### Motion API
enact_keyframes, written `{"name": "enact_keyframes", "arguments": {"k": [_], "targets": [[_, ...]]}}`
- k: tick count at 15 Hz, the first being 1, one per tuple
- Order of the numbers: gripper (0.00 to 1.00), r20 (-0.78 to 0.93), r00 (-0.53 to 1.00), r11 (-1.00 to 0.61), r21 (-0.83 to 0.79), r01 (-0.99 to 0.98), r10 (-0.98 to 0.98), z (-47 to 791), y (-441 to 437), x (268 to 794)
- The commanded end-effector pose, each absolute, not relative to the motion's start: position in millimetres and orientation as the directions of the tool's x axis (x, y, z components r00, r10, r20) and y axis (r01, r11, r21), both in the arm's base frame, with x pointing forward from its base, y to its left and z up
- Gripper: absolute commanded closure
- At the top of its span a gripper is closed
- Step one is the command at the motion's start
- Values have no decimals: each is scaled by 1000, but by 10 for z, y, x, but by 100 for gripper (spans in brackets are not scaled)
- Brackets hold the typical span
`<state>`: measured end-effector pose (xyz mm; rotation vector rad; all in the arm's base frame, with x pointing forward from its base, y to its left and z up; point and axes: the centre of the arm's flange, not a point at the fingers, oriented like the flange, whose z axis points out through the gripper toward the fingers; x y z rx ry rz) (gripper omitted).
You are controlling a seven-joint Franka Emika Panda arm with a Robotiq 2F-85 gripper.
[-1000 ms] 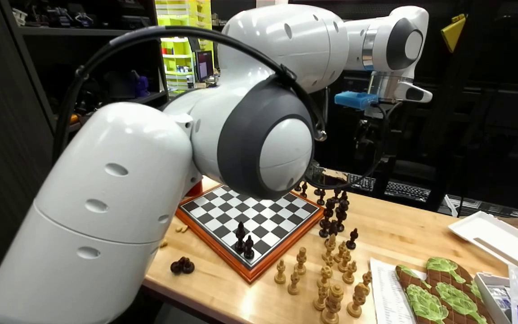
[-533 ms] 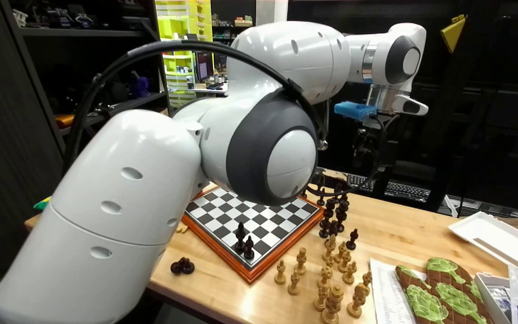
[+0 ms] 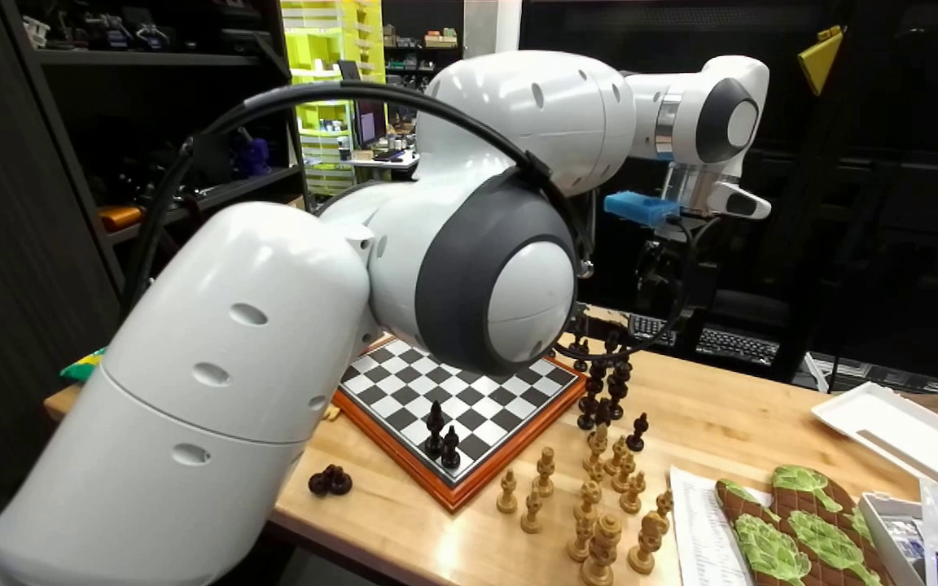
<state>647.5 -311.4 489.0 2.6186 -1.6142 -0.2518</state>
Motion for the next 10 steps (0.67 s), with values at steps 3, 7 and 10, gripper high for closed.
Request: {"name": "enact_keyframes", "arguments": {"k": [3,7,10], "targets": [[0,-110,440,-452,132,-882,-891,4889,-3113,6475],[0,-111,445,-457,135,-879,-889,4872,-3107,6499],[0,-109,453,-465,138,-875,-885,4797,-3044,6483]]}}
